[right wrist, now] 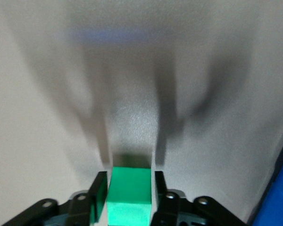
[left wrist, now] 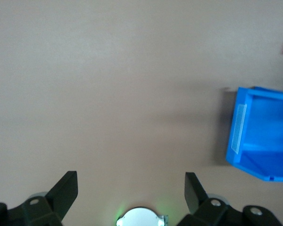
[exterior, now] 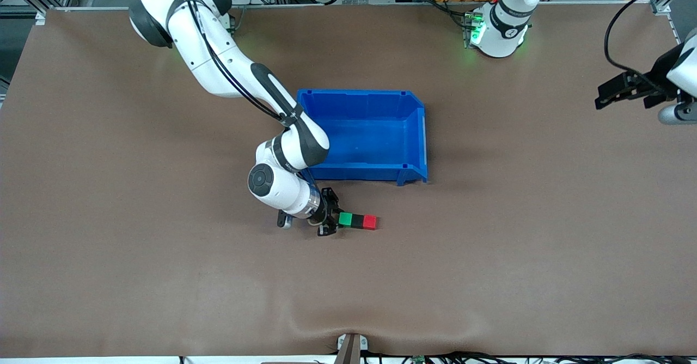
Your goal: Attach green and red cubes to black cube
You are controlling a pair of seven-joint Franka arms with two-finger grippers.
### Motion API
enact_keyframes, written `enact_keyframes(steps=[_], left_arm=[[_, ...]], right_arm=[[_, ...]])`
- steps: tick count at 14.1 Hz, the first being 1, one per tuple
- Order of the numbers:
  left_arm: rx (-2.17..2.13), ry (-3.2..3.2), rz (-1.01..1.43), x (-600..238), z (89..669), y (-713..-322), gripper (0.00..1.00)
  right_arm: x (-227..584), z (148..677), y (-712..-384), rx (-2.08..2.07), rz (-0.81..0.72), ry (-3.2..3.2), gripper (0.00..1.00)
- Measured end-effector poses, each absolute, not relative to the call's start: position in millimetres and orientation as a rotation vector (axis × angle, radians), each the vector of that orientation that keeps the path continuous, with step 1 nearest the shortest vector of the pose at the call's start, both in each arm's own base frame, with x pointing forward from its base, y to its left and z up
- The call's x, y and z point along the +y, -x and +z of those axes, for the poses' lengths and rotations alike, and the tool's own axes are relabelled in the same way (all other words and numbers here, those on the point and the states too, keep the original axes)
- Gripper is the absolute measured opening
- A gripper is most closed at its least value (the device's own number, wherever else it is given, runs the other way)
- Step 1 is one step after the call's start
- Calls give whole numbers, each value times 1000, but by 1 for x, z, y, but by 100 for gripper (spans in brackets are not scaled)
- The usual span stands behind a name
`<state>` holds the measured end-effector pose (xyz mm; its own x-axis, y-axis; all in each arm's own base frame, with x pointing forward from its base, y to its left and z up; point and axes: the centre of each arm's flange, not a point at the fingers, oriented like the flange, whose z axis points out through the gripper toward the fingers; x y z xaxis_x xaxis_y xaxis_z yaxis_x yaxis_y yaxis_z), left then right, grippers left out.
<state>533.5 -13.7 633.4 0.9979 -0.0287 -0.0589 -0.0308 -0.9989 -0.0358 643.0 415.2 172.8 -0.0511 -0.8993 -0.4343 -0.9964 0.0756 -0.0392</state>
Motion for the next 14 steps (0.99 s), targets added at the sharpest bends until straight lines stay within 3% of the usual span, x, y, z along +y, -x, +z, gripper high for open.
enact_keyframes(steps=[3, 5, 14], left_arm=[[172, 3096, 81, -17, 642, -528, 100], [180, 3094, 76, -18, 644, -528, 100], [240, 3088, 6, -42, 664, -526, 100]], right_arm=[[409, 171, -647, 2024, 372, 1880, 87], [406, 172, -650, 2025, 363, 1874, 100], [355, 200, -694, 2029, 244, 1816, 100]])
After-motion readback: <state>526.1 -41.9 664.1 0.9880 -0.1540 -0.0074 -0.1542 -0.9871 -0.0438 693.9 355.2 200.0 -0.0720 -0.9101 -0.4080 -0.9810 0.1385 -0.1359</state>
